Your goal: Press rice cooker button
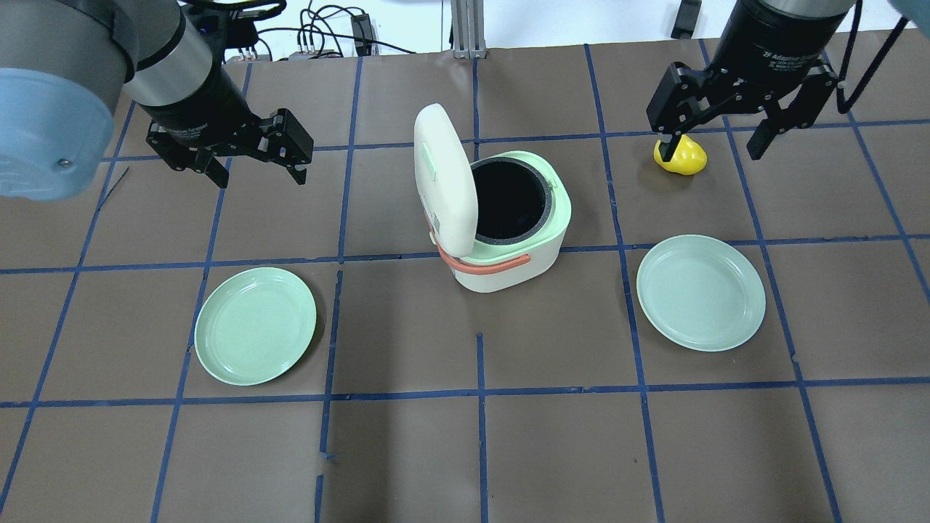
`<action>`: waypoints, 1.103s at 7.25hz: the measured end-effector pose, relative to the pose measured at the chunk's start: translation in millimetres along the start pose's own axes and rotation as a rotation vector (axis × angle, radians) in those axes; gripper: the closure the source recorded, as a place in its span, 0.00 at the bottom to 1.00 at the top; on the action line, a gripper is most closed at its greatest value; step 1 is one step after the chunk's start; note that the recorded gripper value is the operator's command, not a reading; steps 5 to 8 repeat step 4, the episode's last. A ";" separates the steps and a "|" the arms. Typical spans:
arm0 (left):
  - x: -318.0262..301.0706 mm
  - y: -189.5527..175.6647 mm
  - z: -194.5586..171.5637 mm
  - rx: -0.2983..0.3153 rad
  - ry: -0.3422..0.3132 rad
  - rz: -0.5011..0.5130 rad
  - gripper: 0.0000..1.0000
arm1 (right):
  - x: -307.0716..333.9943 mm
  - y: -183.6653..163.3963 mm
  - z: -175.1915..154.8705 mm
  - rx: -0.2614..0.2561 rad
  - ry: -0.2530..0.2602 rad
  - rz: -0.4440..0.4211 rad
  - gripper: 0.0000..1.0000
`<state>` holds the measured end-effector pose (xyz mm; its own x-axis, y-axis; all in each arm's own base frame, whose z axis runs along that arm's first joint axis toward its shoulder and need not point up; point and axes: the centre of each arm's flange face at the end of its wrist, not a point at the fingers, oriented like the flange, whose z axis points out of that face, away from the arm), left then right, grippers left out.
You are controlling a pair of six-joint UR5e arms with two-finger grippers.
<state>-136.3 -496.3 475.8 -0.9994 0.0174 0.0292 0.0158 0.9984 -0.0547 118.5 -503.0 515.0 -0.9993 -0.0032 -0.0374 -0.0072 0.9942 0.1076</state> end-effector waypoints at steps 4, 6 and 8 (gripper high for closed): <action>0.0 -0.1 0.1 0.000 0.000 0.000 0.00 | -1.0 -2.1 2.4 -0.004 -0.004 0.004 0.00; 0.0 -0.1 0.1 0.000 0.000 0.000 0.00 | -1.0 -2.1 2.4 -0.004 -0.004 0.004 0.00; 0.0 -0.1 0.1 0.000 0.000 0.000 0.00 | -1.0 -2.1 2.4 -0.004 -0.004 0.004 0.00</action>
